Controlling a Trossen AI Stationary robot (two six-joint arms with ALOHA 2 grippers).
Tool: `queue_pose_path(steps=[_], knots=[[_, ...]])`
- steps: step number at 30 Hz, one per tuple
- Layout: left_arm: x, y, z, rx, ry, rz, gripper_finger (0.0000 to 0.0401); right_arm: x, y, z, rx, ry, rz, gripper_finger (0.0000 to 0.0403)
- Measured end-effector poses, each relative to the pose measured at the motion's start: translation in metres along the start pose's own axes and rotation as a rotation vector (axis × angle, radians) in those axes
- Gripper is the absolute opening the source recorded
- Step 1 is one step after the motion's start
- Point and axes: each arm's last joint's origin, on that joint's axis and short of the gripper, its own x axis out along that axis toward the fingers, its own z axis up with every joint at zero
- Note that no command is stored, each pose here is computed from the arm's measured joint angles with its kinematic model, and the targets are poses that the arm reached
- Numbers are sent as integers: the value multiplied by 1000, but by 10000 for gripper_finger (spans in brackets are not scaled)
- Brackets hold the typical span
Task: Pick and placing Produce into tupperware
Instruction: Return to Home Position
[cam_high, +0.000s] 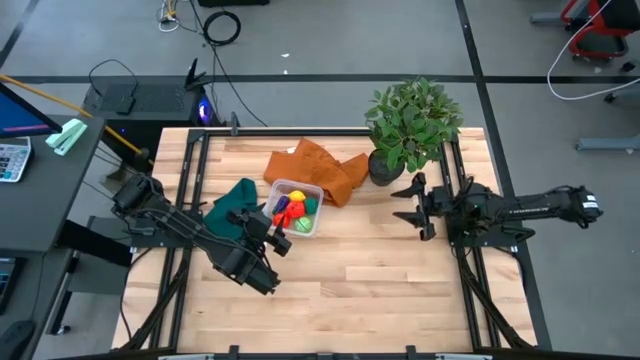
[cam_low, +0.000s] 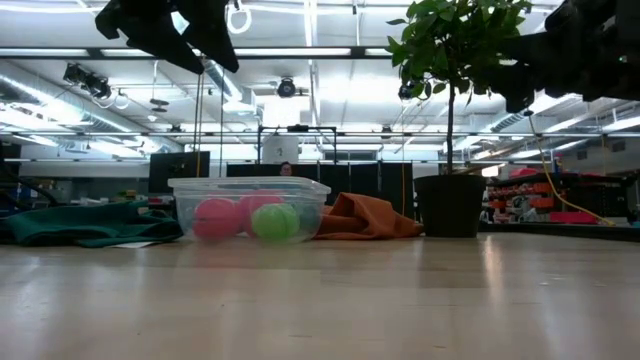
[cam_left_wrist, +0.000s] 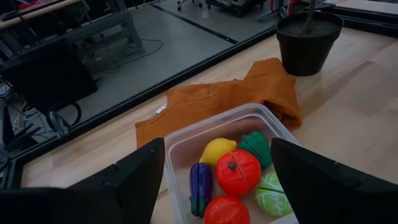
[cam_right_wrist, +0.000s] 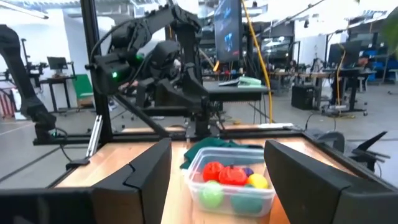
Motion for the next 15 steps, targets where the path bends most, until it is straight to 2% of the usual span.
queue_pose_path(steps=[15], knots=[[0,0,0,5,1,1,297,-14,-4,5,3,-21,-24,219]])
